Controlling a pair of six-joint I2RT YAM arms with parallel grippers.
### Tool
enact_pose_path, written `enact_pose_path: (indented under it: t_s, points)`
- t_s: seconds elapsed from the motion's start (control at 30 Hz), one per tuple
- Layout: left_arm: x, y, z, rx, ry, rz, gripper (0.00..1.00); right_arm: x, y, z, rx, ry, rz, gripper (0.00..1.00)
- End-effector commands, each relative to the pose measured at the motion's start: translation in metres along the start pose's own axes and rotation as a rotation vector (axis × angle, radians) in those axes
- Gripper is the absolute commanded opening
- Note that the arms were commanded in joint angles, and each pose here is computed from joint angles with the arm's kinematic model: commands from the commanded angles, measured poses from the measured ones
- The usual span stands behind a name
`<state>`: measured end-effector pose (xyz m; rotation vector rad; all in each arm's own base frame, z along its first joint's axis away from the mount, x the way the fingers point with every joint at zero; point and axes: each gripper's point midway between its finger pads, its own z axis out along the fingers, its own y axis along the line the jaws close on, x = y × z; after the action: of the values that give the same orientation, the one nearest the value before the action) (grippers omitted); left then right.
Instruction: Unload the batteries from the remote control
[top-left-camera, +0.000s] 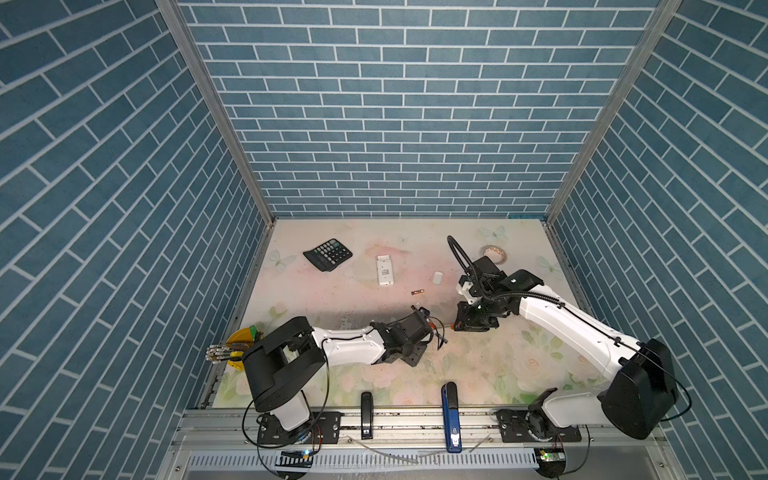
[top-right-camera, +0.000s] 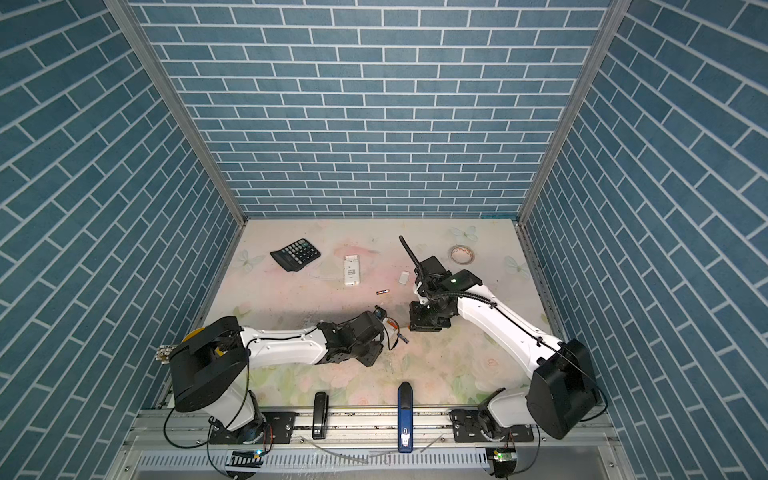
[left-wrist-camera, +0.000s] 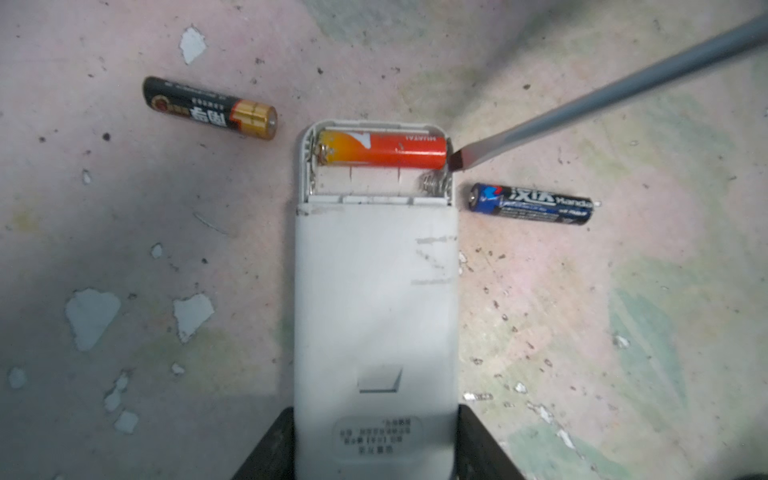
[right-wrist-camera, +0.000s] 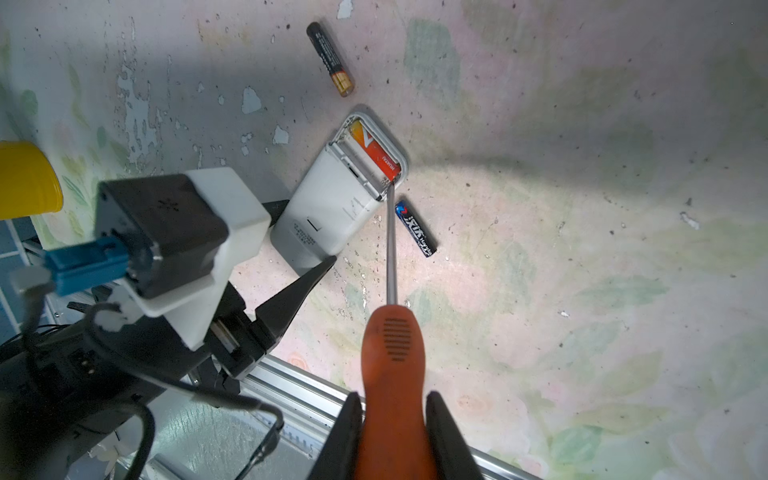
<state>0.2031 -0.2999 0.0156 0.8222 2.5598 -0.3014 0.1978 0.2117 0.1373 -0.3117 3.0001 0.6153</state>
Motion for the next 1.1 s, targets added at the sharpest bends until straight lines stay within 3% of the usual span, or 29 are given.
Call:
enact_pose_path:
  t_s: [0.0,0.77,1.07]
  points:
    - [0.094,0.039,0.012,-0.122,0.324,0.011,0.28,0.009,-0.012,0.003,0.033,0.016,0.013,0.00]
    - [0.091,0.033,0.015,-0.089,0.322,0.055,0.28,-0.009,-0.011,0.017,0.063,0.004,-0.008,0.00]
    - [0.087,0.029,0.018,-0.070,0.322,0.088,0.28,-0.021,0.008,0.017,-0.036,-0.049,-0.050,0.00]
